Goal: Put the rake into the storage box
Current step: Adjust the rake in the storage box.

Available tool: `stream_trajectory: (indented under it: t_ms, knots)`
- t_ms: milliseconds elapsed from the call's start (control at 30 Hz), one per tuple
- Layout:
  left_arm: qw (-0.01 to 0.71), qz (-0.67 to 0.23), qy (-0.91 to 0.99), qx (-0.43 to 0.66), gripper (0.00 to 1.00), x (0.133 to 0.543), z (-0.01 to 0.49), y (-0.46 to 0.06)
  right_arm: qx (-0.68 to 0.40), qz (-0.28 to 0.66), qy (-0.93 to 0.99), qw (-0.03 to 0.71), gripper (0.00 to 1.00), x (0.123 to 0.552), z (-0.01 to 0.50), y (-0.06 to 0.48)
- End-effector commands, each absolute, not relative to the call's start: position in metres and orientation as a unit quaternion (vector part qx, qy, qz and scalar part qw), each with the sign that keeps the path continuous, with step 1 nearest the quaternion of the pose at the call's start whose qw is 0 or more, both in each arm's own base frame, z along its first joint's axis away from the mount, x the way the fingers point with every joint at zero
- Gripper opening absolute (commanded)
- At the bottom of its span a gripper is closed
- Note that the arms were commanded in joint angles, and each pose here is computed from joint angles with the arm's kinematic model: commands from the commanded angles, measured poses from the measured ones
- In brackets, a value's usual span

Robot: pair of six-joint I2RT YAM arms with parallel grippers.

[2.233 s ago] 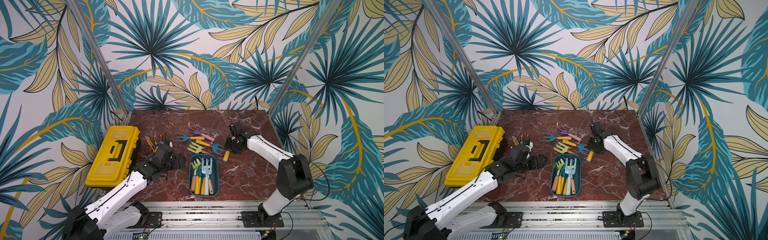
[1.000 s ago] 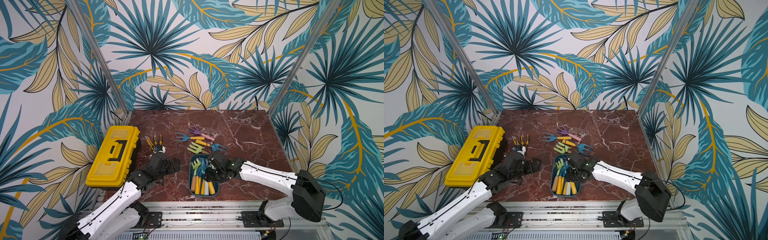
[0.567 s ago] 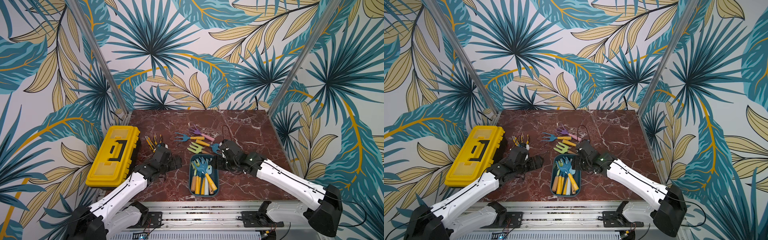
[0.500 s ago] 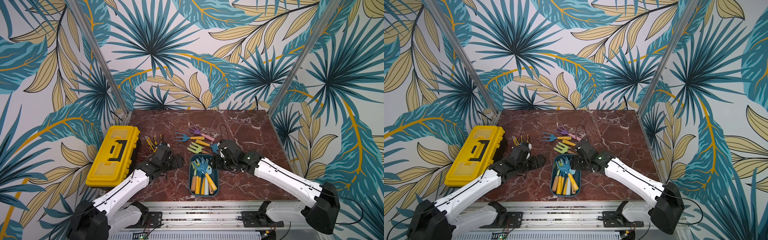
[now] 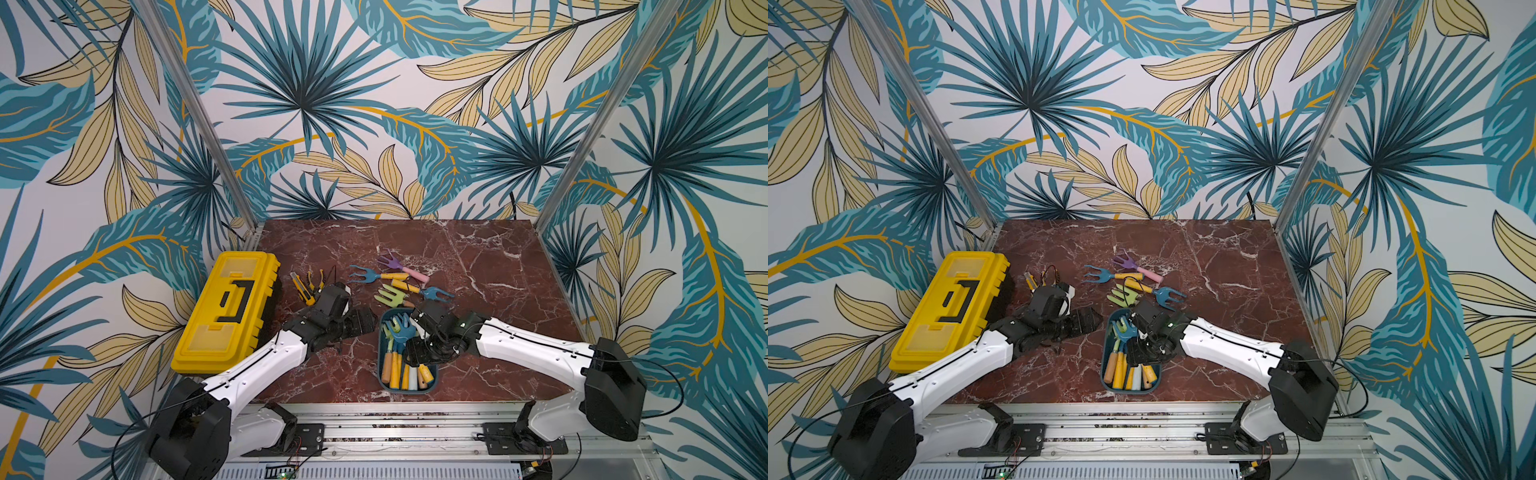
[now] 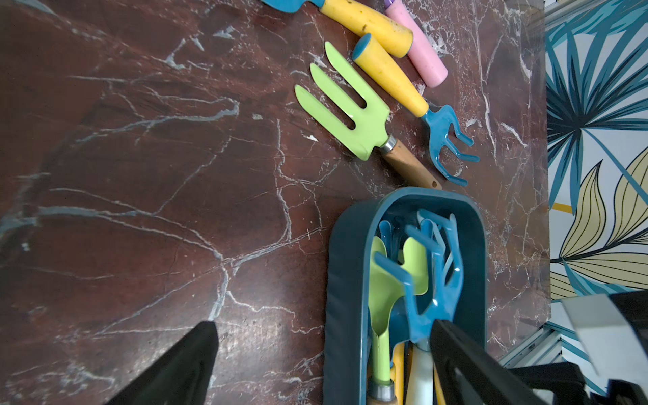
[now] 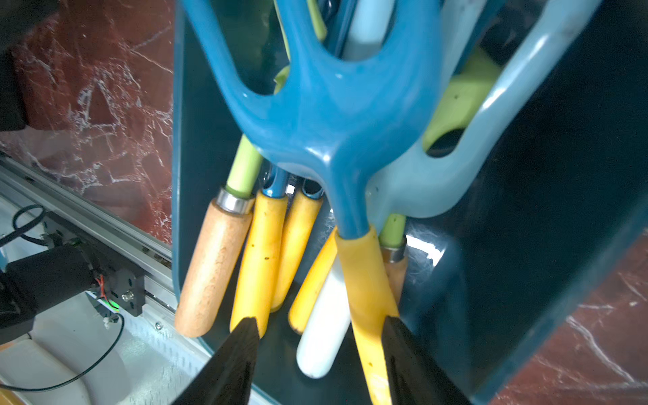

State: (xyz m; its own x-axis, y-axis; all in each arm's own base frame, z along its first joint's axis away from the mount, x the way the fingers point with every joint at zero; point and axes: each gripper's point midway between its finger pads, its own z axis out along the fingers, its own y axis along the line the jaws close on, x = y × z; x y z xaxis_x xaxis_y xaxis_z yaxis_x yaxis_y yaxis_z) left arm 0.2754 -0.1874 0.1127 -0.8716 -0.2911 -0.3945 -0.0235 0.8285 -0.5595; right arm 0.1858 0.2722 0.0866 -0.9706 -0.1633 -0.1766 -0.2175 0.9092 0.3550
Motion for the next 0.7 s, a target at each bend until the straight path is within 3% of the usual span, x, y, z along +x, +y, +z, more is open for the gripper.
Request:
stream_trajectory:
  t_ms: [0, 467, 667]
  knots:
    - [0.251, -0.293, 0.919, -0.082, 1.0, 0.28, 0.123, -0.19, -0.116, 0.157, 0.979, 0.054, 0.61, 0.175, 0.075, 0.267]
    - [0.261, -0.29, 0.917, -0.086, 1.0, 0.271, 0.126, -0.182, -0.108, 0.168, 0.977, 0.068, 0.54, 0.173, 0.087, 0.281]
    - [0.301, -0.279, 0.907, -0.097, 1.0, 0.28, 0.137, -0.173, -0.063, 0.157, 0.969, 0.182, 0.57, 0.208, 0.139, 0.248]
